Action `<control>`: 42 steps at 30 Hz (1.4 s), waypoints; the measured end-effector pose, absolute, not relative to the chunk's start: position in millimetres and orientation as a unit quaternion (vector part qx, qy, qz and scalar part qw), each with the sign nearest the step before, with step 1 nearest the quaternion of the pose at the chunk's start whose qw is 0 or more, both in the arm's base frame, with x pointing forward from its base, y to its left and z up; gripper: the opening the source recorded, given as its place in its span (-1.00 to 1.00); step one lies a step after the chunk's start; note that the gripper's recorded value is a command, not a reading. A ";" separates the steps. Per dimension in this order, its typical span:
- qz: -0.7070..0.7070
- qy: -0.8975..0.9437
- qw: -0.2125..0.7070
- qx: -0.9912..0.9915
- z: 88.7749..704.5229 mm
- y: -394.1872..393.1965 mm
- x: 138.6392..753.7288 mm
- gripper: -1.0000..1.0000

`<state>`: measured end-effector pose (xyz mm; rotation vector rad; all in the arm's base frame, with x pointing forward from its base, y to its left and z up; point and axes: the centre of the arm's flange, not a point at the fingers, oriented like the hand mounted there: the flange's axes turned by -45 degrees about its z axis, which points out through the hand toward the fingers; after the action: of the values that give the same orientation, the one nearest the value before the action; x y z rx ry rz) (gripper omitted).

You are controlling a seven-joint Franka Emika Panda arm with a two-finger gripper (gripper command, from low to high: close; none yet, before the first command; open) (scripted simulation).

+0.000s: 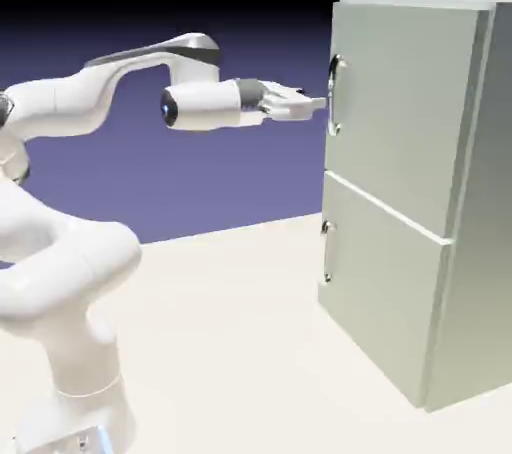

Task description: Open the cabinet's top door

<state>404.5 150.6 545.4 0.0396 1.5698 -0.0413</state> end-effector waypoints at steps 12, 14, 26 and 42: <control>0.047 0.705 0.706 -0.045 544.7 118.9 376.7 -1.00; 0.066 0.704 0.704 -0.066 544.9 107.8 359.8 -1.00; 0.172 0.686 0.686 -0.172 544.9 33.6 282.6 -1.00; 0.278 0.650 0.650 -0.277 544.9 -63.9 229.9 -1.00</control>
<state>229.9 -63.9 544.9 -0.6302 1.4771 0.6303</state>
